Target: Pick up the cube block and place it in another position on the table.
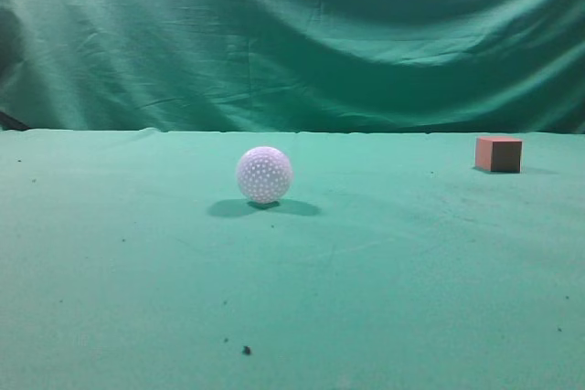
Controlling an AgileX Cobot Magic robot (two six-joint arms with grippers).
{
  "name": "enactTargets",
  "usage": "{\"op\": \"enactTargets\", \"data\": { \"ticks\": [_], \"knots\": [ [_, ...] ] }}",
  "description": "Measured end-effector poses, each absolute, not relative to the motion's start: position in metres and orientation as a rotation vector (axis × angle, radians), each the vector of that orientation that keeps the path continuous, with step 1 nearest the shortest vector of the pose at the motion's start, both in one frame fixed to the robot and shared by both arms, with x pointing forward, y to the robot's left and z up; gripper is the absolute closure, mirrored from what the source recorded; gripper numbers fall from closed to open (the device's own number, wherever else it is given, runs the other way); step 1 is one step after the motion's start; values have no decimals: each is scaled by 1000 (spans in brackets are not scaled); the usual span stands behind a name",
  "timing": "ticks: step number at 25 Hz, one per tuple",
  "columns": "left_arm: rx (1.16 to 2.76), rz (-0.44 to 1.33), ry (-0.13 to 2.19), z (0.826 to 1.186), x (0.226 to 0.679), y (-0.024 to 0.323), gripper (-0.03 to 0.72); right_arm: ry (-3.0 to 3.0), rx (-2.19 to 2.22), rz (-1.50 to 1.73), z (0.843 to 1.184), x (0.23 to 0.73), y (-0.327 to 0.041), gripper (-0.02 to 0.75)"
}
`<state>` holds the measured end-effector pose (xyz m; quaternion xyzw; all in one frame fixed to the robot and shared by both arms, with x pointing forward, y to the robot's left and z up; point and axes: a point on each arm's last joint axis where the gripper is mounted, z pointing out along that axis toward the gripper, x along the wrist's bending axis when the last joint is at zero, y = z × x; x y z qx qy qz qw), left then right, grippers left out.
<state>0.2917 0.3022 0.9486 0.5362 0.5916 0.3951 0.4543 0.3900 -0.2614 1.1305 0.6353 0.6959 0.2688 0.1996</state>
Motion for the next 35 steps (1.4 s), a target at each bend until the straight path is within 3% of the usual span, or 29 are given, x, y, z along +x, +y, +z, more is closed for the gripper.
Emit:
{"op": "enactTargets", "data": {
  "ticks": [11,20,23,35],
  "knots": [
    [1323,975,1460,949,292,302,426,1806,1666,952,1142,306,-285,738],
    [1323,975,1460,949,292,302,426,1754,1605,913,1131,301,-292,738],
    [1323,975,1460,949,292,302,426,1630,1511,1018,1109,300,-294,738],
    [1323,975,1460,949,292,302,426,1354,1474,1125,971,289,-300,738]
  ]
}}
